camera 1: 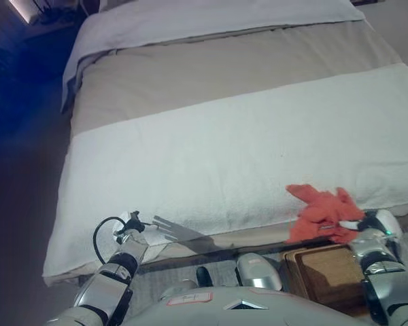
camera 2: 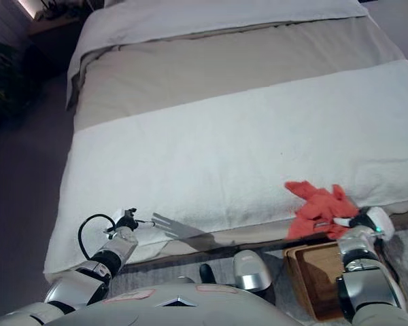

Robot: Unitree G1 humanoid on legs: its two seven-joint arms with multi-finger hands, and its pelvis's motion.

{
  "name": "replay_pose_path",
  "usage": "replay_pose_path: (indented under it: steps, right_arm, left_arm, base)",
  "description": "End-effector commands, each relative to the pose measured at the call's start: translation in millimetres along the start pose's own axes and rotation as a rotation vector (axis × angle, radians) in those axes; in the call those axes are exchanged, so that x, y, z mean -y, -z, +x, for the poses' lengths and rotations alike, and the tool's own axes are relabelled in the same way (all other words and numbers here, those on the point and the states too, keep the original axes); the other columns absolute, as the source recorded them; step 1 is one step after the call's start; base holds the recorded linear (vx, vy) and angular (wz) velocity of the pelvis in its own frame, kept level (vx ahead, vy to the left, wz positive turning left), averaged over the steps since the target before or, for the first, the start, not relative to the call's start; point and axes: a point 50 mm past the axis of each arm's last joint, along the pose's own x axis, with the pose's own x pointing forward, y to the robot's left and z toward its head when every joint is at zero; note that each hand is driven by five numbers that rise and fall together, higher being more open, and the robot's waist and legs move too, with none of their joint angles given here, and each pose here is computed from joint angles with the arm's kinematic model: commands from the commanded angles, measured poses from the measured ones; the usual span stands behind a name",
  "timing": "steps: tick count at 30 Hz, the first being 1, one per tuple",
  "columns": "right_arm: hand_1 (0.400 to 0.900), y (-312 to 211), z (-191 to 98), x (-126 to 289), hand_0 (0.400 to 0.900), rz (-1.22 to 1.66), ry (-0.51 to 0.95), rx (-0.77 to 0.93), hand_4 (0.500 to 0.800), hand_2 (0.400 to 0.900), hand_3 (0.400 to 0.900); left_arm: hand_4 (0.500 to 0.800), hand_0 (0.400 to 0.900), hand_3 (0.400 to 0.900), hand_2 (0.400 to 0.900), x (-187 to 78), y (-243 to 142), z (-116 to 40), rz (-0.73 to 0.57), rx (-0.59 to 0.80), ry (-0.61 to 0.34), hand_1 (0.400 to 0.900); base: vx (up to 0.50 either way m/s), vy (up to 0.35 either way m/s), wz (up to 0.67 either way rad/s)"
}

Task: Put the clothes on the bed into the basket.

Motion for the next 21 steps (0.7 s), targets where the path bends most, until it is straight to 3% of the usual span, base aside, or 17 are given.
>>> replay_pose_path:
  steps: [1, 10, 19, 20, 21]
  right_arm:
    - [0.400, 17.7, 16.0, 60.4, 0.400, -0.004, 0.167, -0.106, 0.500, 0.400, 0.400]
    - [0.400, 97.5, 12.1, 112.8, 0.400, -0.029, 0.241, -0.389, 0.500, 0.400, 0.400]
    - [0.400, 114.8, 7.8, 146.5, 0.400, -0.037, 0.287, -0.457, 0.500, 0.400, 0.400]
    - [0.449, 116.0, 7.2, 149.3, 0.449, -0.039, 0.291, -0.466, 0.529, 0.449, 0.449]
    - [0.620, 115.4, 7.0, 153.0, 0.620, -0.030, 0.292, -0.472, 0.632, 0.620, 0.620]
  left_arm:
    - [0.800, 0.900, 0.900, 0.900, -34.4, -16.6, 9.5, 0.039, 0.060, -0.108, 0.900]
    - [0.800, 0.900, 0.900, 0.900, -34.7, -20.3, 7.8, 0.071, 0.115, -0.087, 0.900]
    - [0.800, 0.900, 0.900, 0.900, -33.8, -20.5, 6.4, 0.072, 0.138, -0.068, 0.900]
    - [0.800, 0.900, 0.900, 0.900, -33.4, -21.6, 6.2, 0.072, 0.142, -0.067, 0.900]
    - [0.800, 0.900, 0.900, 0.900, -32.2, -22.4, 5.9, 0.073, 0.145, -0.061, 0.900]
  base:
    - [0.031, -0.030, 0.04]
    - [0.011, -0.027, 0.08]
    - [0.013, -0.014, -0.05]
    - [0.000, 0.000, 0.00]
    - [0.000, 0.000, 0.00]
